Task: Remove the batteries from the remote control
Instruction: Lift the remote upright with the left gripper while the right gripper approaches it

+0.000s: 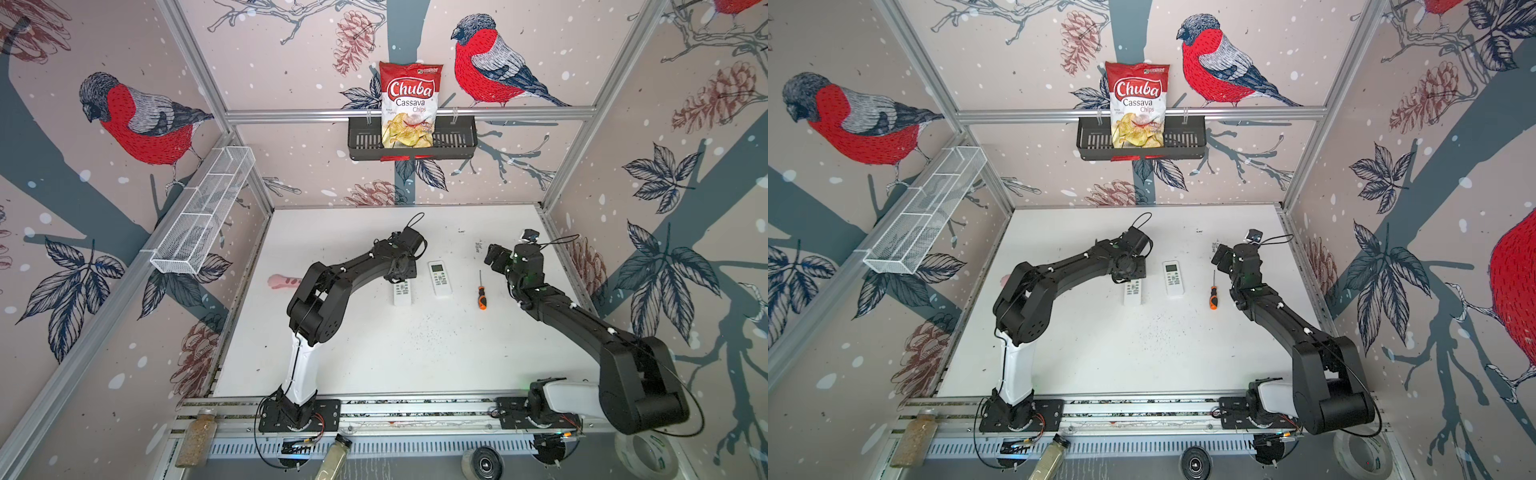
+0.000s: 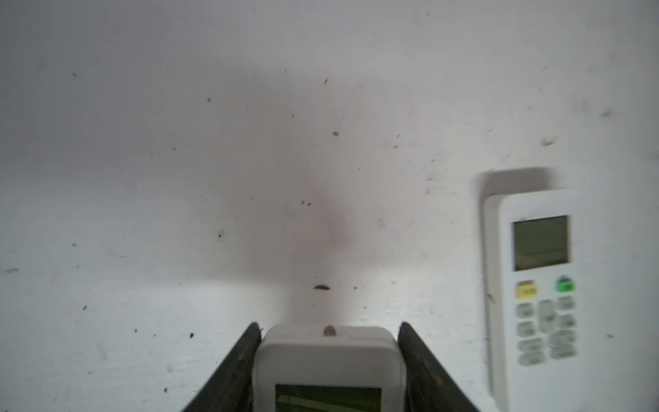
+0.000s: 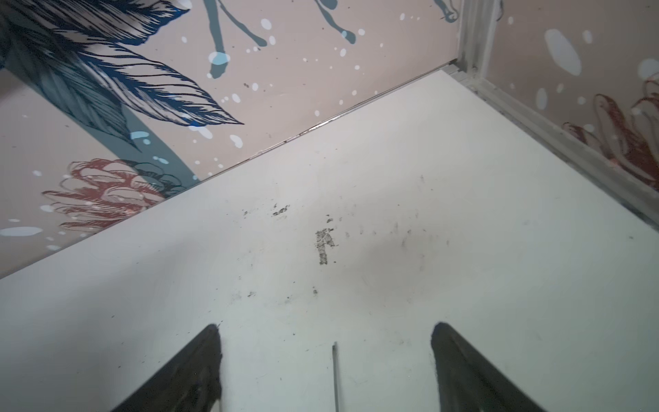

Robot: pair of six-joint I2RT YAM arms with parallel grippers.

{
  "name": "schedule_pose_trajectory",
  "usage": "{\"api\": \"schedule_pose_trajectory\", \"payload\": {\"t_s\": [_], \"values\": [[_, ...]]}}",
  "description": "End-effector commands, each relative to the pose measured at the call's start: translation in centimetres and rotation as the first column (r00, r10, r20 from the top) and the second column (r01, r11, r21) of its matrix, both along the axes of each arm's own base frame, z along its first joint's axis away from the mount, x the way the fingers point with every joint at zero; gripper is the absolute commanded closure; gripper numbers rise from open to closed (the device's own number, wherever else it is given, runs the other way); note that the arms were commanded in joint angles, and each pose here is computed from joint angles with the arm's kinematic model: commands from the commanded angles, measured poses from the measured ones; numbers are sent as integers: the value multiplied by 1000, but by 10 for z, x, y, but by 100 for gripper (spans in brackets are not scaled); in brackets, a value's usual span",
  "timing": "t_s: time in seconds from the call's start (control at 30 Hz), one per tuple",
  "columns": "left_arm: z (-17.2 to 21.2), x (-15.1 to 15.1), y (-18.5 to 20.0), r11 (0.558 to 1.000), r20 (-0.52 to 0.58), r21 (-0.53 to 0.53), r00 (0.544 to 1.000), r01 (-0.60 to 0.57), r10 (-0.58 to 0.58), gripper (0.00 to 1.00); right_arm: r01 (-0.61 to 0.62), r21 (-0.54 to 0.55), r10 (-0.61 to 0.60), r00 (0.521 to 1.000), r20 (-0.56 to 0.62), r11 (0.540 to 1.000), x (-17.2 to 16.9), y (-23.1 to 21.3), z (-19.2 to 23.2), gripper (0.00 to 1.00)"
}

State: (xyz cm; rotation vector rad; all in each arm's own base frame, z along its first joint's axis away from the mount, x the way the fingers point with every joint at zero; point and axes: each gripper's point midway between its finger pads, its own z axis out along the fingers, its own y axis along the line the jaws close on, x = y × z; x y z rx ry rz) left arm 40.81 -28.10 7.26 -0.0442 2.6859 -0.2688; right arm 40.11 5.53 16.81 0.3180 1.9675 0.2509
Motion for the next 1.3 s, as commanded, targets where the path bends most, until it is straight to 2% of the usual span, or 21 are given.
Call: {"api": "schedule_pose_trajectory", "payload": {"t_s": [0.0, 0.13, 0.3, 0.43, 0.7, 0.97, 1.13, 1.27], "values": [[34, 11, -17, 985, 64, -133, 993, 110, -102, 55, -192, 134, 177, 978, 111, 972, 0, 26, 24, 6], [75, 26, -22, 941, 162, -264, 972, 210, -171, 55, -407, 245, 362, 909, 206, 880, -4, 46, 41, 6], [107, 41, -20, 828, 208, -480, 954, 291, -215, 56, -574, 251, 517, 816, 259, 779, -6, 81, 61, 6], [137, 52, -19, 755, 295, -543, 925, 367, -237, 56, -655, 251, 580, 751, 316, 713, -13, 94, 75, 7], [179, 61, -35, 575, 426, -641, 859, 508, -284, 59, -825, 287, 711, 565, 419, 487, -33, 131, 83, 7], [196, 70, -46, 487, 485, -662, 821, 569, -301, 60, -887, 268, 744, 462, 483, 376, -25, 148, 97, 0], [211, 72, -47, 422, 519, -681, 801, 598, -297, 61, -919, 241, 783, 392, 484, 311, -13, 168, 104, 1], [224, 71, -44, 394, 545, -682, 787, 617, -288, 61, -927, 255, 793, 369, 486, 275, 1, 181, 104, 1]]}}
